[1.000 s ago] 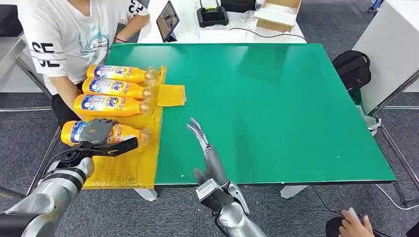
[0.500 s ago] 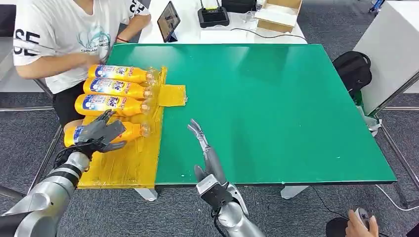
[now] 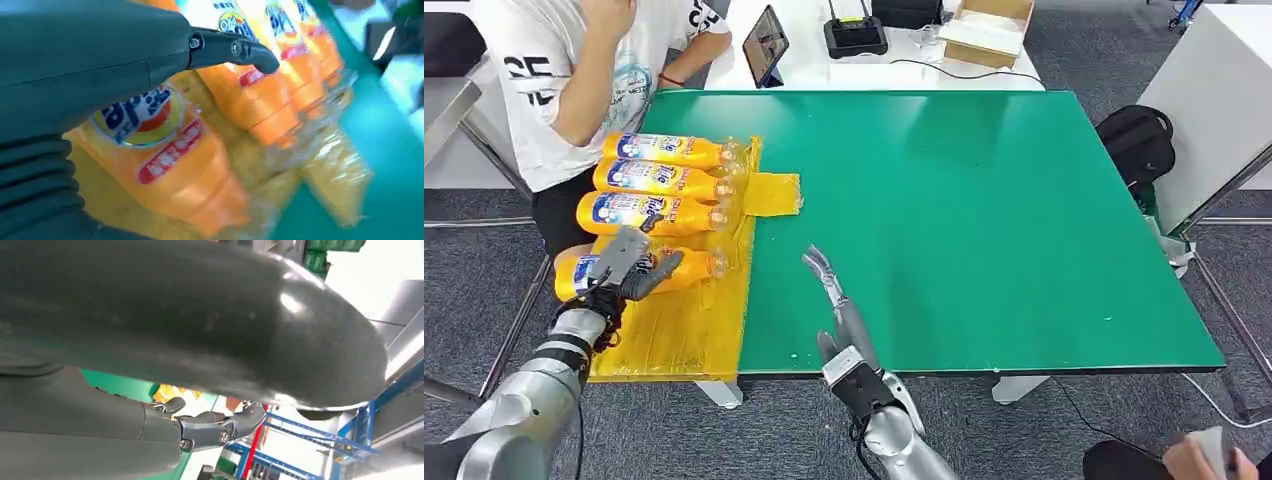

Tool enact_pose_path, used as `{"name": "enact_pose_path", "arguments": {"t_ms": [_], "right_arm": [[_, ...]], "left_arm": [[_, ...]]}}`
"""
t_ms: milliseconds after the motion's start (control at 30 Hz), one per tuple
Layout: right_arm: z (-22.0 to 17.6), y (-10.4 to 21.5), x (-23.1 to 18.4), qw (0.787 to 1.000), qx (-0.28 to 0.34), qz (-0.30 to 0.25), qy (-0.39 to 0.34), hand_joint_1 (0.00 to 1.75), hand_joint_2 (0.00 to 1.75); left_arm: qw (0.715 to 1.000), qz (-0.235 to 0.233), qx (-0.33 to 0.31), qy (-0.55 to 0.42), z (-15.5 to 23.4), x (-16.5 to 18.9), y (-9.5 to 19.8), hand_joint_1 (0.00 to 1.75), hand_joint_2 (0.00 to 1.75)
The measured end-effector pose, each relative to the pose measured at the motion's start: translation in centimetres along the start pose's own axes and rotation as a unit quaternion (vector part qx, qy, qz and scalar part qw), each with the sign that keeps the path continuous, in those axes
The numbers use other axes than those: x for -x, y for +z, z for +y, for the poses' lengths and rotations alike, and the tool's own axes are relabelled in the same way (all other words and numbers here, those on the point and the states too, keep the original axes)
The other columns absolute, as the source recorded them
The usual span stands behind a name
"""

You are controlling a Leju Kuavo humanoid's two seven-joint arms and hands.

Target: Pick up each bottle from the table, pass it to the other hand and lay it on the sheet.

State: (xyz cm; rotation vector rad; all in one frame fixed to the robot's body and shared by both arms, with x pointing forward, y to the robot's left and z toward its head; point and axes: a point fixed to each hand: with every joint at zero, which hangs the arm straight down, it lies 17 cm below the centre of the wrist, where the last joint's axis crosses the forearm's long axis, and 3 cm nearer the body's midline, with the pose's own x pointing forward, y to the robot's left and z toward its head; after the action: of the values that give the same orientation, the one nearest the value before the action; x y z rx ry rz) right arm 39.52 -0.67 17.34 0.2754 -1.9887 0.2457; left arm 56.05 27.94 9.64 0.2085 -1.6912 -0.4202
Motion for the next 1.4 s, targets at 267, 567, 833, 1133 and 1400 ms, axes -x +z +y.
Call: {"name": "enact_pose_path", "arguments": {"t_ms": [267,567,833,1133,1400], "right_arm": [[0.2,-0.1,-0.1,1.0,0.008,0.0,-0.001,0.0,1.75],[-2.5,0.2,-2.4,0.995,0.089,-0.048,0.002,0.0,1.75],[-6.6,1.4,-4.3,0.984,0.167,-0.064,0.023,0.0,1.75],[-8.2,4.0,-3.6,0.98,0.189,-0.048,0.041,0.0,1.75],[-10.5,6.9,-1.8,0.968,0.241,-0.01,0.063,0.0,1.75]], "left_arm": [[0.968,-0.066,-0.234,0.058,6.5,-4.1,0.9,0.0,1.75],[0.911,-0.147,-0.356,0.15,7.9,-10.6,5.0,0.0,1.75],[0.905,-0.208,-0.261,0.263,1.4,-15.3,6.9,0.0,1.75],[0.908,-0.215,-0.212,0.292,-3.8,-17.3,10.1,0.0,1.75],[0.914,-0.201,-0.207,0.284,-5.3,-16.8,12.6,0.0,1.75]]}}
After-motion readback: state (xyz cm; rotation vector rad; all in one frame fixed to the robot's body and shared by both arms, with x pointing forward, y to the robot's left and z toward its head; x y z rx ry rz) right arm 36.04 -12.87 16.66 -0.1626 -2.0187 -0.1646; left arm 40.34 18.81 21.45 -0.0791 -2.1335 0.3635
